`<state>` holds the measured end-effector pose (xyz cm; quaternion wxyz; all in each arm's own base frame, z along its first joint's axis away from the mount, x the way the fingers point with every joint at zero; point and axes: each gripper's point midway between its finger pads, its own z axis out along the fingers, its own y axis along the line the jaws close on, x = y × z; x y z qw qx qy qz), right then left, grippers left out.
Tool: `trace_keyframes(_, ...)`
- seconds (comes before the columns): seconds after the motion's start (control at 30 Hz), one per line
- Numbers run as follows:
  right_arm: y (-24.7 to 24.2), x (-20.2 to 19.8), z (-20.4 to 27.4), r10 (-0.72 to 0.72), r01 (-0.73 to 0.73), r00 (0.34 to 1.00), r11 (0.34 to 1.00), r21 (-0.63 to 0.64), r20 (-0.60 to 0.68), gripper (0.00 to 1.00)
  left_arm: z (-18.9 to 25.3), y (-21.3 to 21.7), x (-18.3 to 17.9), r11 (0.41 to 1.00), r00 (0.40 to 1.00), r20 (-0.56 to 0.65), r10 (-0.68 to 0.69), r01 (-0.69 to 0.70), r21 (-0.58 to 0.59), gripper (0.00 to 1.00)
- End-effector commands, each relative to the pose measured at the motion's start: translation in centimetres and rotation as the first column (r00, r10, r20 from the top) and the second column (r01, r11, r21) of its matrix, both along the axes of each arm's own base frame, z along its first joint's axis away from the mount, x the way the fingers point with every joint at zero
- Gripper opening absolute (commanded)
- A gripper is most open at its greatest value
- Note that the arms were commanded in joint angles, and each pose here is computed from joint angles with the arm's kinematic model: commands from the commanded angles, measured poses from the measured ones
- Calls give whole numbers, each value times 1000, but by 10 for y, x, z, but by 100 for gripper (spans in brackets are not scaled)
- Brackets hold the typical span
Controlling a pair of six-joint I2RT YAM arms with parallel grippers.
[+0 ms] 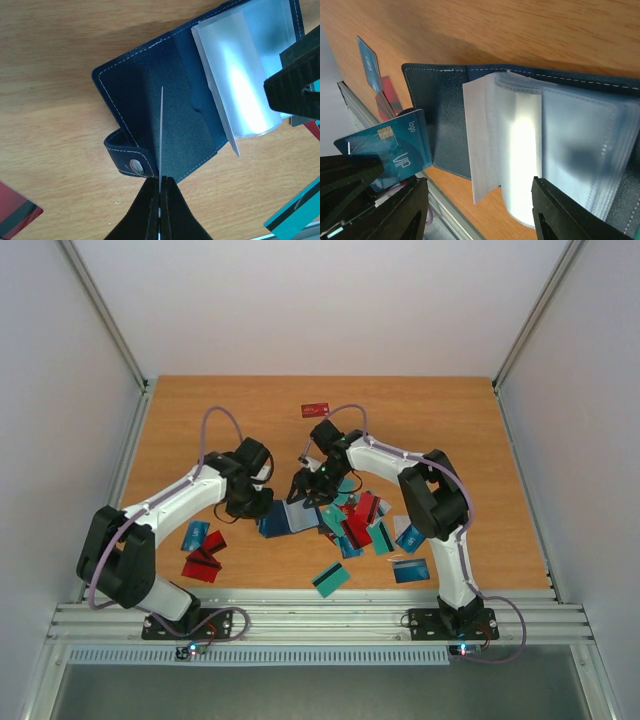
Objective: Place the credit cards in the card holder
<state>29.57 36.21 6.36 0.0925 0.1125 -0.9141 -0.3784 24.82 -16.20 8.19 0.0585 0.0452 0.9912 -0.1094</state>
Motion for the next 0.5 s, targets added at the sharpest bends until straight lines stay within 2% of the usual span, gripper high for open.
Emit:
trace_keyframes(0.0,4,-4,-3,33,-33,999,999,22,-19,58,-3,-5,3,998,999,21,-46,47,-37,0)
trace_keyframes(0.47,-6,-26,-22,56,-54,994,998,20,-93,62,-13,-10,-5,996,999,-14,-41,40,-79,0)
